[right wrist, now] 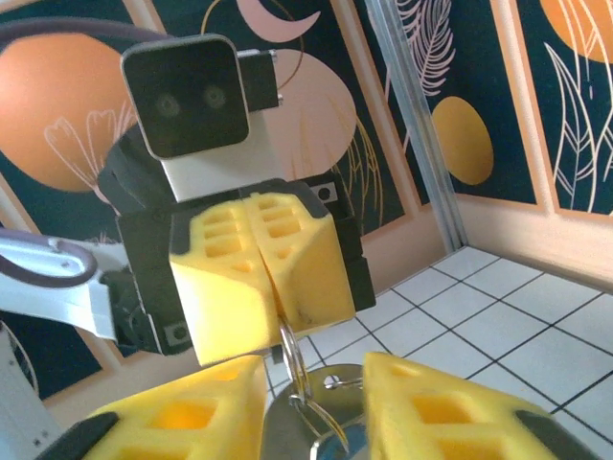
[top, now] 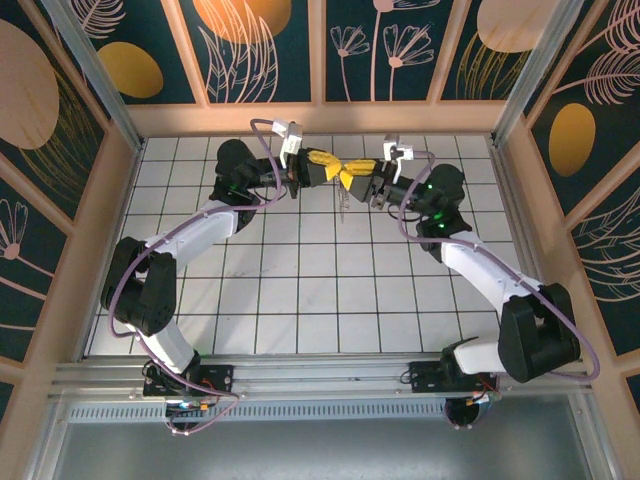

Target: Put the keys on the keyring

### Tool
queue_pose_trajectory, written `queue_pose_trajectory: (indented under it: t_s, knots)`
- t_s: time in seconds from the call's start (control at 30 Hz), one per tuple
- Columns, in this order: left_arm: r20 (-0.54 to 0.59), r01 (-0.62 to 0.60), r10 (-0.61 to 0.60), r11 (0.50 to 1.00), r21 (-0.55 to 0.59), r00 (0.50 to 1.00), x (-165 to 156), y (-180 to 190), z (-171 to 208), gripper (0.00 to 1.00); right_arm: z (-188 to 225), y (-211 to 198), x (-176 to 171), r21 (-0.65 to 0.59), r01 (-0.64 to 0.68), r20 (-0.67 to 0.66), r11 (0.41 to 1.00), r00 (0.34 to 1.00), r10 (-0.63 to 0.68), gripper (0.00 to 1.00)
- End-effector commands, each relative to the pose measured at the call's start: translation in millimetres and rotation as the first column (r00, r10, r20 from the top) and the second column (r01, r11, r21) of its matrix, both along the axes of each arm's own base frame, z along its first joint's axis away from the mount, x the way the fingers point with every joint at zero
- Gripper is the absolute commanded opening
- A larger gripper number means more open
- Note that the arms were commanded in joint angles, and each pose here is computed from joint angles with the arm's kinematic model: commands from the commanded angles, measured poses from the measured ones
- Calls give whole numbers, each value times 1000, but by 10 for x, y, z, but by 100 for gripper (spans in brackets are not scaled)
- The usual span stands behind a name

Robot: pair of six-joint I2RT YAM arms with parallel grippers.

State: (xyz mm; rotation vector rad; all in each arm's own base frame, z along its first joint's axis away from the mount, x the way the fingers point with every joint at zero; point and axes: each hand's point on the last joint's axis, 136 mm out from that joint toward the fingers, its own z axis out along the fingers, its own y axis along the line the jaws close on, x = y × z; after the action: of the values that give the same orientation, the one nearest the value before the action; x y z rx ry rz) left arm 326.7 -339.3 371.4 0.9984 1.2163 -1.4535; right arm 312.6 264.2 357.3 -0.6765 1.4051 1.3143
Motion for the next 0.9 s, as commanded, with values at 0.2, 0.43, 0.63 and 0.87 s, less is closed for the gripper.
queue_pose_trajectory:
  t_s: [0.2,0.43,0.63,0.87]
  knots:
    - [10,3,-3,1000,-6,1000,51,-53,-22,0,184,-16,-74,22,-30,83,999,996,28,0]
    - [15,-76,75,997,8,997,201,12,-11,13,122,-113,22,-22,18,64,1000,998,-17,0]
    - [65,-87,82,994,71,994,215,96,32,27,31,-244,157,-98,50,47,994,998,-46,0]
    - [53,-16,5,978,207,999,277,30,-171,35,-52,-308,355,-233,29,27,972,999,-24,0]
